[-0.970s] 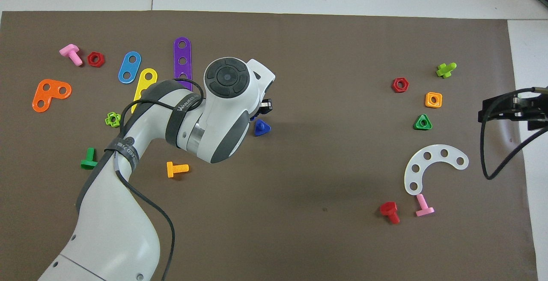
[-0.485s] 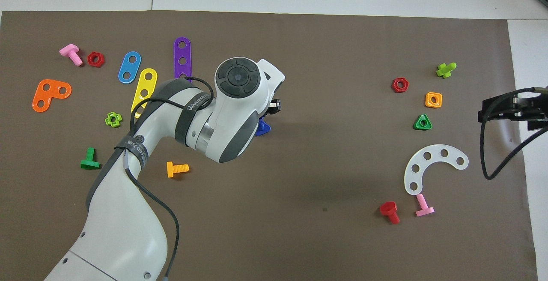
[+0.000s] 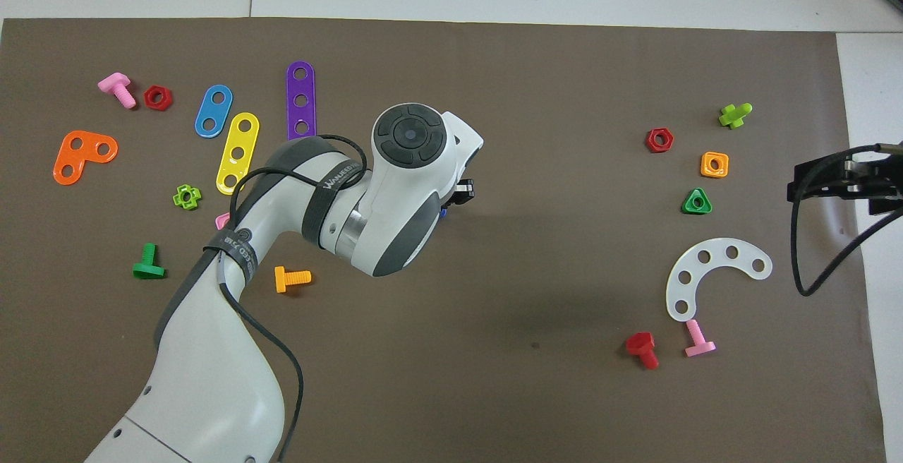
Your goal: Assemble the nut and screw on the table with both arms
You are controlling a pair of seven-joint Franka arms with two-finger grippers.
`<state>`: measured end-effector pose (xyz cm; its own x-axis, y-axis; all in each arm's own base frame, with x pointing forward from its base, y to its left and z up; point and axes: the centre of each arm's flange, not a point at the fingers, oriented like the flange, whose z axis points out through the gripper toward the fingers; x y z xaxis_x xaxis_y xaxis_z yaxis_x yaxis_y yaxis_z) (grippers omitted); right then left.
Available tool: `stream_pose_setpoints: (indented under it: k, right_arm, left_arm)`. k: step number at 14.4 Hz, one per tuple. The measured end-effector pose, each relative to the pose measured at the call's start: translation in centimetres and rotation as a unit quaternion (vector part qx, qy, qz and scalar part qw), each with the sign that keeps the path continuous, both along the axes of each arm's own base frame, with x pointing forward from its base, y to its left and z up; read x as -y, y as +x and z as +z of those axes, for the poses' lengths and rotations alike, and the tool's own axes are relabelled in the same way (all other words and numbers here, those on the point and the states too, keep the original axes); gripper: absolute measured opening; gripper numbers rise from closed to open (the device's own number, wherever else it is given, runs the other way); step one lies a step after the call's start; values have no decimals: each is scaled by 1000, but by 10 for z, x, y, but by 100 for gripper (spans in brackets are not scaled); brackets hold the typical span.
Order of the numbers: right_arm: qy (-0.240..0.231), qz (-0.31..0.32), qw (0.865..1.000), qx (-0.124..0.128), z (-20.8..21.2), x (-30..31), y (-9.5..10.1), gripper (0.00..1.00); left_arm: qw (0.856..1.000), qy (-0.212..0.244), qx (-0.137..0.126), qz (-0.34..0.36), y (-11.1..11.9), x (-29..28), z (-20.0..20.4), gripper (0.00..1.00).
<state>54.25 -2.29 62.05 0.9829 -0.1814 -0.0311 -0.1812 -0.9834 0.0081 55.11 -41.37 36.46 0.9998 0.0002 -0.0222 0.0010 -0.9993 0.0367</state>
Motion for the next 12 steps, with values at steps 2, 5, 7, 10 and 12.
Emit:
stream_pose_setpoints:
  k: [2,5,7,10,12]
  right_arm:
    - [0,0,1000,0,0,0,0,100]
    - [0,0,1000,0,0,0,0,100]
    - [0,0,1000,0,0,0,0,100]
    - [0,0,1000,0,0,0,0,100]
    - [0,0,1000,0,0,0,0,100]
  left_arm:
    - [1000,1,-2,0,0,0,-2,47]
    - [1000,2,-5,0,-1,0,-9,47]
    - [1000,1,-5,1,-1,0,-11,47]
    - [1000,0,-5,-1,-3,2,-14,47]
    - [1000,1,-6,-2,-5,3,-17,47]
